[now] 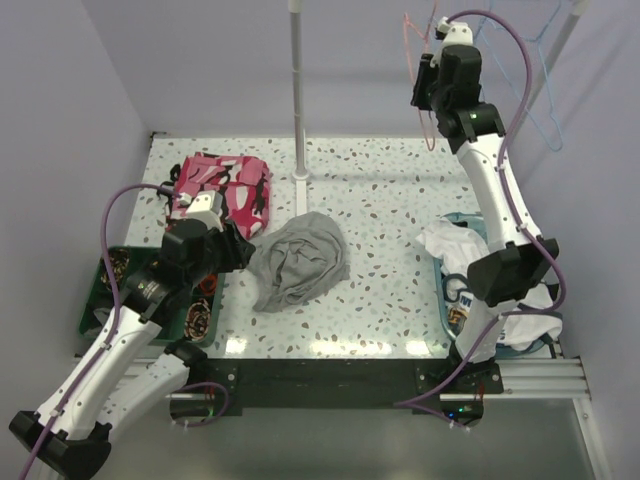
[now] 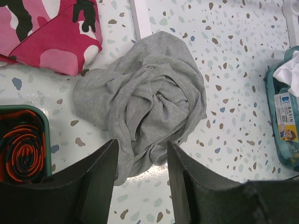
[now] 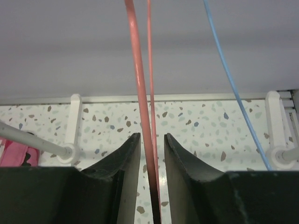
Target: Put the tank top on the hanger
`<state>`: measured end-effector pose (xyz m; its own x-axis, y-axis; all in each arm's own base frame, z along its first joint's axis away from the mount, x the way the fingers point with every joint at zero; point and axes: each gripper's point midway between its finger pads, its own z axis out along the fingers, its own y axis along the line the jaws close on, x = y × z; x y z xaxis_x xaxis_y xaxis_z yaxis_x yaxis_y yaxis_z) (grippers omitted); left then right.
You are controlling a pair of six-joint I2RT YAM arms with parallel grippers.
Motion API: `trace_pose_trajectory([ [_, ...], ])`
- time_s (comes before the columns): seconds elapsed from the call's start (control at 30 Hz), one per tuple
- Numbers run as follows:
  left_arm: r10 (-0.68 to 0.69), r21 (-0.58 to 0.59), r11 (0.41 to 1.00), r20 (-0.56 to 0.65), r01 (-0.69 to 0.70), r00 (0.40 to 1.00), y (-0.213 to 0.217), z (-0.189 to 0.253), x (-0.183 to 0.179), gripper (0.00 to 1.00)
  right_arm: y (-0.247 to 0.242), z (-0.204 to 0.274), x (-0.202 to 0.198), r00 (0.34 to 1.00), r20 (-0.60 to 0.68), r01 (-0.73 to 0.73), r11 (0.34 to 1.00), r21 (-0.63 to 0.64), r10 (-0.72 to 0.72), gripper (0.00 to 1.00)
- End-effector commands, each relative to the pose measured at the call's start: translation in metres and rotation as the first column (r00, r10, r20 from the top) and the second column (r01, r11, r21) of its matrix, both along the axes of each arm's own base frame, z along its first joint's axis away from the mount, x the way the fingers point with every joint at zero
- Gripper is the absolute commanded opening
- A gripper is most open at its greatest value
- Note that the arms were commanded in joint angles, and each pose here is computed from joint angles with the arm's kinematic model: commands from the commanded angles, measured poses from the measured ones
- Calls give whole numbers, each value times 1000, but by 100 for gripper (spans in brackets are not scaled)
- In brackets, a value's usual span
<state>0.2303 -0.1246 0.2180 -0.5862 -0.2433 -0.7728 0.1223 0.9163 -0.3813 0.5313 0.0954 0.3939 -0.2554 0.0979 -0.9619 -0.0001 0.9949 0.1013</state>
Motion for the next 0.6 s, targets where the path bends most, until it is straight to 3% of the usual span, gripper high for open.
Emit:
trace_pose_trajectory([
  [0.0,-11,-7,1000,64,12,998,-2,22,4,51,-5,41,-11,990,131,47,998,31,-51,31],
  [0.03,-13,-8,1000,65,13,998,-2,22,4,51,-6,42,-12,990,128,52,998,29,-55,26],
  [0.1,-14,-5,1000,63,14,998,-2,22,4,51,-5,43,-10,990,128,49,998,33,-53,25],
  [0.23,-10,-6,1000,64,11,998,-1,21,4,51,-5,59,-9,985,163,47,998,47,-54,32],
  [0.4,-8,-4,1000,58,8,998,-1,19,4,51,-3,68,-8,984,172,43,998,45,-50,32],
  [0.57,-10,-6,1000,64,11,998,-2,20,5,51,-1,68,-5,986,163,34,998,45,-41,21],
])
